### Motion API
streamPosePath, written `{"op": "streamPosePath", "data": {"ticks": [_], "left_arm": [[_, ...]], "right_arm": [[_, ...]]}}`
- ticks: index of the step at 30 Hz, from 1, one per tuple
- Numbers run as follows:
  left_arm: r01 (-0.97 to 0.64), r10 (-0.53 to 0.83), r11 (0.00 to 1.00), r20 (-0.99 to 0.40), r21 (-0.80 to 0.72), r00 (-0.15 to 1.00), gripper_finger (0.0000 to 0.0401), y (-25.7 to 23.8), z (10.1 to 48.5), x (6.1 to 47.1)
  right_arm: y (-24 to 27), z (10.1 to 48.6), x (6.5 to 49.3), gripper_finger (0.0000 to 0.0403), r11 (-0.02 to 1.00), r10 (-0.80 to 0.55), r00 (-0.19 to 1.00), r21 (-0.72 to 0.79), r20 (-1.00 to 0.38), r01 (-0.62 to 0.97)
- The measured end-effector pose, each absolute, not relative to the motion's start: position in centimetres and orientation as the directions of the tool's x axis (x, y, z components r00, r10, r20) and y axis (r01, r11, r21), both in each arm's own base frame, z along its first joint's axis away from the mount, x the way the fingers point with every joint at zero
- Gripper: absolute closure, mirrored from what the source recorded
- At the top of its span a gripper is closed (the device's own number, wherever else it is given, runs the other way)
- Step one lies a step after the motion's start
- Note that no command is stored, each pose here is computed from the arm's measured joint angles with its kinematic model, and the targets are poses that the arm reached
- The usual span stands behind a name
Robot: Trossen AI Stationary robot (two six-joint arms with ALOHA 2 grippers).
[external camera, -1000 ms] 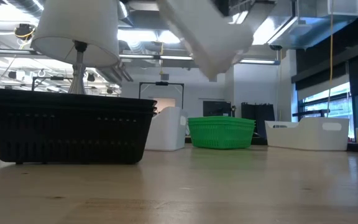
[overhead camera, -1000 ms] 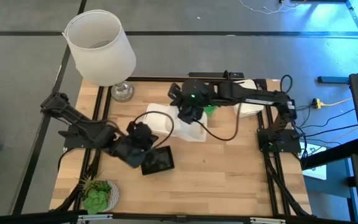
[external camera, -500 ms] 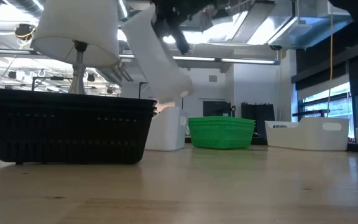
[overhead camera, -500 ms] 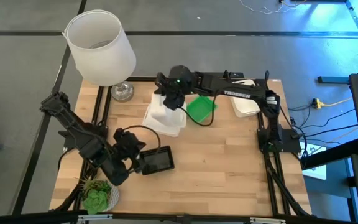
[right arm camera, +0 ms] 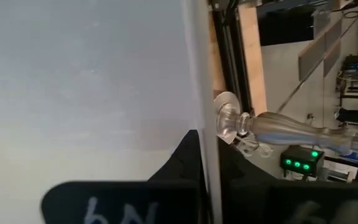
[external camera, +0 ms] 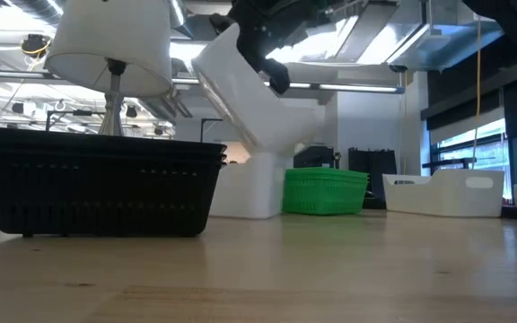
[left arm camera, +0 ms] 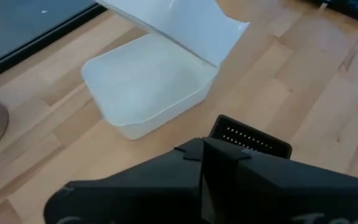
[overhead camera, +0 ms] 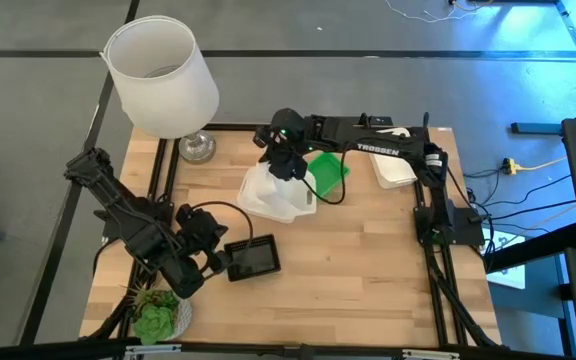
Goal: Stack baskets by color
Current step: Stack the bottom right white bin on the top left white bin
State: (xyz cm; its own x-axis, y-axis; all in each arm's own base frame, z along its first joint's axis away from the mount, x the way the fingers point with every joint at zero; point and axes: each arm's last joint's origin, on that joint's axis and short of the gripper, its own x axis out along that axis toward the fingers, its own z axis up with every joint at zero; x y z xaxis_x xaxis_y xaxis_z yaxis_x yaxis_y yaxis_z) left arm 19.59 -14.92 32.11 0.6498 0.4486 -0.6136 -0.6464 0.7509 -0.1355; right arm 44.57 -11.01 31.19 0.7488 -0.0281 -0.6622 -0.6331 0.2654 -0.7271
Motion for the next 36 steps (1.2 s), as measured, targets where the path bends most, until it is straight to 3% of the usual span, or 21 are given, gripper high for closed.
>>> {"op": "streamPosePath", "data": {"ticks": [8,11,28,36], "left_arm": [[-0.646,0.449,0.751,-0.616,-0.133,0.648,0.0401,-14.9,32.1,19.6],[-0.646,0.445,0.752,-0.62,-0.133,0.646,0.0401,-14.9,32.1,19.6],[-0.644,0.436,0.754,-0.633,-0.132,0.64,0.0401,-14.9,32.0,19.5],[-0.644,0.43,0.753,-0.64,-0.135,0.637,0.0401,-15.0,32.0,19.5]], "right_arm": [[-10.9,30.9,44.3,0.0403,0.281,-0.022,0.721,-0.697,-0.692,-0.66],[-10.7,30.6,44.1,0.0403,0.329,-0.012,0.692,-0.656,-0.722,-0.679],[-8.3,28.7,41.6,0.0403,0.457,0.051,0.39,-0.326,-0.919,-0.828],[-6.8,28.4,41.0,0.0403,0.444,0.09,0.304,-0.235,-0.948,-0.865]]}}
